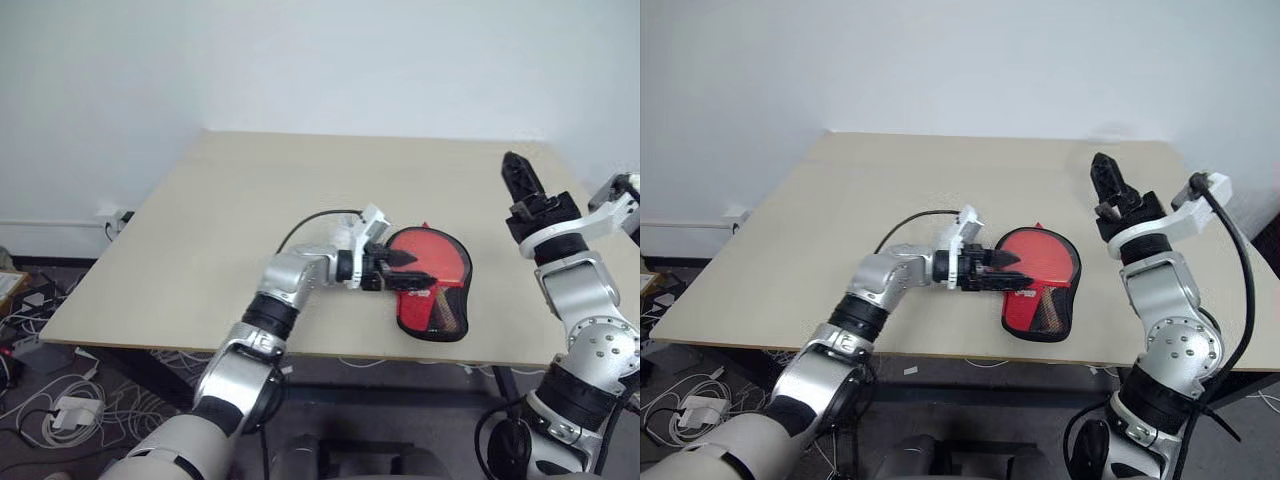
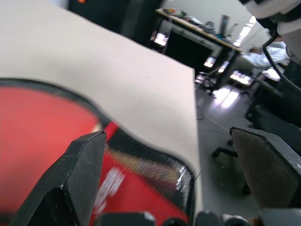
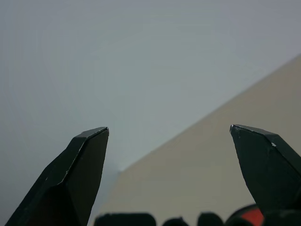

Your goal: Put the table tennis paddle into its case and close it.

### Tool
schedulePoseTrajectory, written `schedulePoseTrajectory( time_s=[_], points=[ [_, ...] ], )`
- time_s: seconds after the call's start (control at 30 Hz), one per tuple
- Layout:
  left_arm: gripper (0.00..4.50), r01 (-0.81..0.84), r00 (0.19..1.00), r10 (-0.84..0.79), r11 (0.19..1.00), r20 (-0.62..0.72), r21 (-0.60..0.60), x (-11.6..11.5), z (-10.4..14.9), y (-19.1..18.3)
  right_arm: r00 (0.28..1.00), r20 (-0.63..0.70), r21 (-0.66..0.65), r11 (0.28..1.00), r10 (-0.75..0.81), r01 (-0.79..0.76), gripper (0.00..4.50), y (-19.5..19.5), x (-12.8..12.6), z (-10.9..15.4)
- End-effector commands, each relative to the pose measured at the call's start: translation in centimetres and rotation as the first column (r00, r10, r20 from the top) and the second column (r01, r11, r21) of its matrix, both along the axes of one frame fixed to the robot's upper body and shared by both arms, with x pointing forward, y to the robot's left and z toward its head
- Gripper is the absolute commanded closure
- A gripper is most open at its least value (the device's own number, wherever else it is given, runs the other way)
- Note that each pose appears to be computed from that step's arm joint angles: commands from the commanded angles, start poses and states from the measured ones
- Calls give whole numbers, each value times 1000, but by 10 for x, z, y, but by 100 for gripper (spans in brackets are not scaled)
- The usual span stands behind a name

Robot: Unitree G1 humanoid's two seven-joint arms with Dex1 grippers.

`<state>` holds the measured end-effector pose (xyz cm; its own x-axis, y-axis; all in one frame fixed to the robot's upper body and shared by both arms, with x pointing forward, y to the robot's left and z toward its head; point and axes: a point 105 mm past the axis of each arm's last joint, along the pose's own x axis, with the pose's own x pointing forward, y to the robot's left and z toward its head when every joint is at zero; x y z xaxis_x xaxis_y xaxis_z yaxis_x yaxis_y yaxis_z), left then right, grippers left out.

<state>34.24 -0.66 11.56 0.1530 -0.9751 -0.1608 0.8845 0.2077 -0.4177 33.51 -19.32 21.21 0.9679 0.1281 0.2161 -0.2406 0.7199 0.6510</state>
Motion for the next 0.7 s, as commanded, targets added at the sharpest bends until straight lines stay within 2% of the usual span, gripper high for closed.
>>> schedulePoseTrajectory(
  time_s=[0.03, 0.2, 0.4, 0.57, 0.7],
  points=[
    [0, -53, 997, 53, 999, -48, 0, 0, 5, 8, 1000, 15, -44, 999, 10, -9, 4, 8, 2, 2],
    [0, -81, 975, 100, 992, -200, 99, -8, -24, 6, 1000, -21, -88, 996, 8, -10, 4, 13, 6, -10],
    [0, -150, 919, 169, 985, -356, 79, 3, -27, -20, 996, -93, -192, 981, -5, -13, 4, 8, 8, -26],
    [0, -173, 885, 200, 980, -421, 101, 6, -32, -33, 973, -202, -444, 896, -110, 9, 4, -20, 12, -53],
    [0, -167, 856, 196, 980, -477, 103, 3, -34, -38, 957, -279, -568, 818, -83, -95, 4, -46, 2, -69]
  ],
)
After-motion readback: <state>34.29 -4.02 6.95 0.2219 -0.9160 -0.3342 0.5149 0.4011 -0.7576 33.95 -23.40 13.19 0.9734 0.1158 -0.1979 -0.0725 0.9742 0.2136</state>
